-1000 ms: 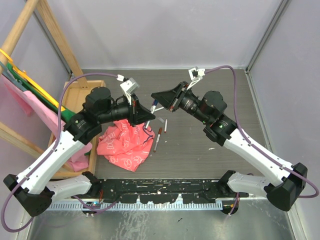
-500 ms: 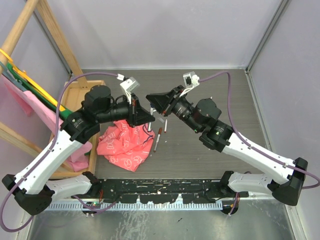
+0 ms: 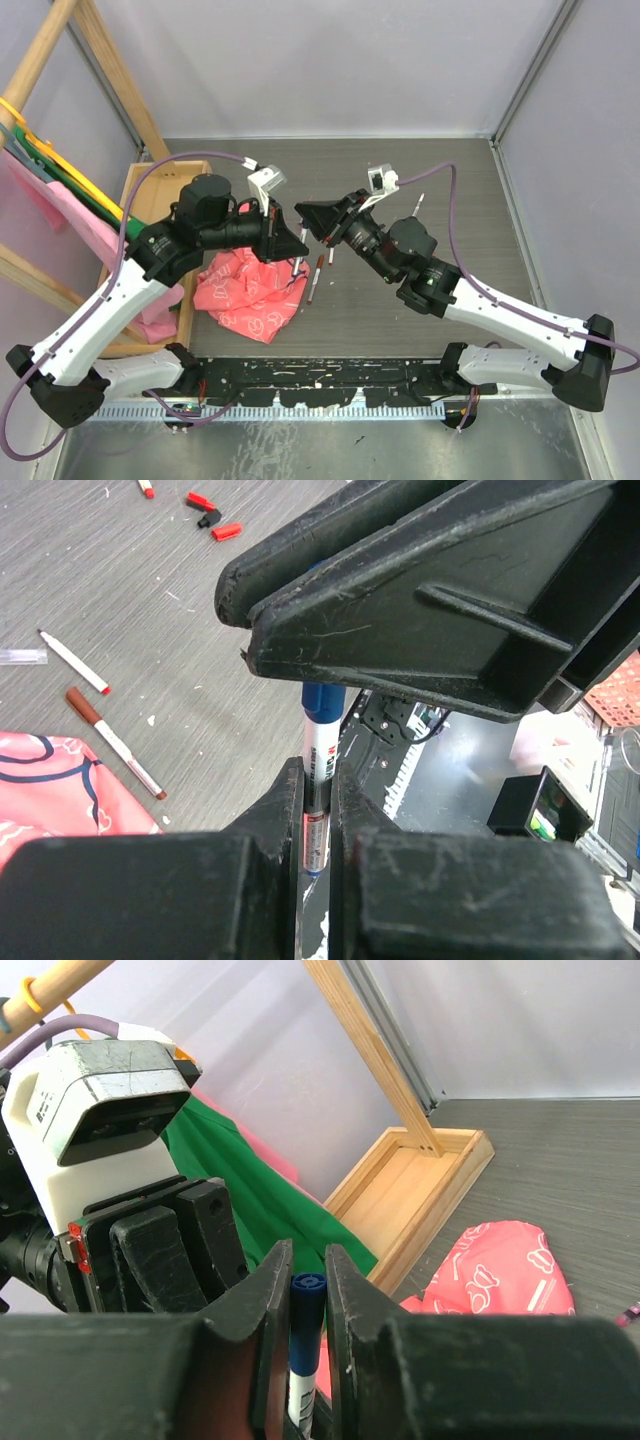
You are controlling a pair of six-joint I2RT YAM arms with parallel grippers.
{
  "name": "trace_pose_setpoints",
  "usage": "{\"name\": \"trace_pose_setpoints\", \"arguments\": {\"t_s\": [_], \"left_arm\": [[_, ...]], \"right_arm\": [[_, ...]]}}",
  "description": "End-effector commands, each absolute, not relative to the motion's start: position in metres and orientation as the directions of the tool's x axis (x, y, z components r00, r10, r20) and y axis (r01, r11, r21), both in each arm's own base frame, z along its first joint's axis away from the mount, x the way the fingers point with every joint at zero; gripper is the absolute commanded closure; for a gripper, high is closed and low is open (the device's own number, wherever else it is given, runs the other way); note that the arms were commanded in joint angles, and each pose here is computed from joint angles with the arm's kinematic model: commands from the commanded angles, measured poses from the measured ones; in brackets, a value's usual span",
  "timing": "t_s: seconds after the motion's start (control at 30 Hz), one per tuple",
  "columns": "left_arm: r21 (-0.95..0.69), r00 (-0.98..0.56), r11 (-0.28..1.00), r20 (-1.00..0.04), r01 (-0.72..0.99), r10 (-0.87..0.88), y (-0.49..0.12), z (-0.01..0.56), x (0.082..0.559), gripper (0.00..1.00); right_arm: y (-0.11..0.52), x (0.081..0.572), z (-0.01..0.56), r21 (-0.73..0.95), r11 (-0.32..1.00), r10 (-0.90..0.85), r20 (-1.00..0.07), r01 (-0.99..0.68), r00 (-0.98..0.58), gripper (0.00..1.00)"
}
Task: Insert the pens into the pen caps
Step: Press the pen cap onto the pen.
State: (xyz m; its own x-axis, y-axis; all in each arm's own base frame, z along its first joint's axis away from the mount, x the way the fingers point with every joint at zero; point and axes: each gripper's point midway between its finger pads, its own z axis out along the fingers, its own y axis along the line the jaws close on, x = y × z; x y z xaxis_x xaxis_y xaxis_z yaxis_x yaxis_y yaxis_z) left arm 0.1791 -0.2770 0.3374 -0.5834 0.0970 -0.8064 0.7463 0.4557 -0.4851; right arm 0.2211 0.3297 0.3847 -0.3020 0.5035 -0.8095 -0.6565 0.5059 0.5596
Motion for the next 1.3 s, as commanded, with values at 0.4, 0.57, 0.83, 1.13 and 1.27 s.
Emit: {"name": "trace_pose_setpoints", "arguments": {"t_s": [0.4,0.57,0.83,1.13,1.27], "left_arm": [[-0.303,-0.293,0.403,-0.952,0.863,-0.087,-0.279,0.412,0.206,1.00],[-0.305,-0.304,0.407,-0.950,0.861,-0.068,-0.277,0.402,0.204,1.00],[-0.331,-0.362,0.400,-0.932,0.855,0.002,-0.278,0.377,0.199,1.00],[-0.357,-0.424,0.451,-0.904,0.818,0.055,-0.274,0.351,0.202,1.00],[-0.363,-0.467,0.526,-0.881,0.769,0.076,-0.267,0.337,0.210,1.00]], "right_arm": [[0.338,0.209,0.431,0.441,0.559,0.384,-0.888,-0.702,-0.252,0.89],[0.328,0.208,0.450,0.444,0.553,0.428,-0.877,-0.705,-0.217,0.81],[0.298,0.208,0.472,0.413,0.599,0.449,-0.882,-0.686,-0.139,0.58],[0.262,0.206,0.434,0.413,0.685,0.408,-0.900,-0.599,-0.155,0.51],[0.238,0.209,0.370,0.403,0.783,0.325,-0.915,-0.474,-0.241,0.50]]}}
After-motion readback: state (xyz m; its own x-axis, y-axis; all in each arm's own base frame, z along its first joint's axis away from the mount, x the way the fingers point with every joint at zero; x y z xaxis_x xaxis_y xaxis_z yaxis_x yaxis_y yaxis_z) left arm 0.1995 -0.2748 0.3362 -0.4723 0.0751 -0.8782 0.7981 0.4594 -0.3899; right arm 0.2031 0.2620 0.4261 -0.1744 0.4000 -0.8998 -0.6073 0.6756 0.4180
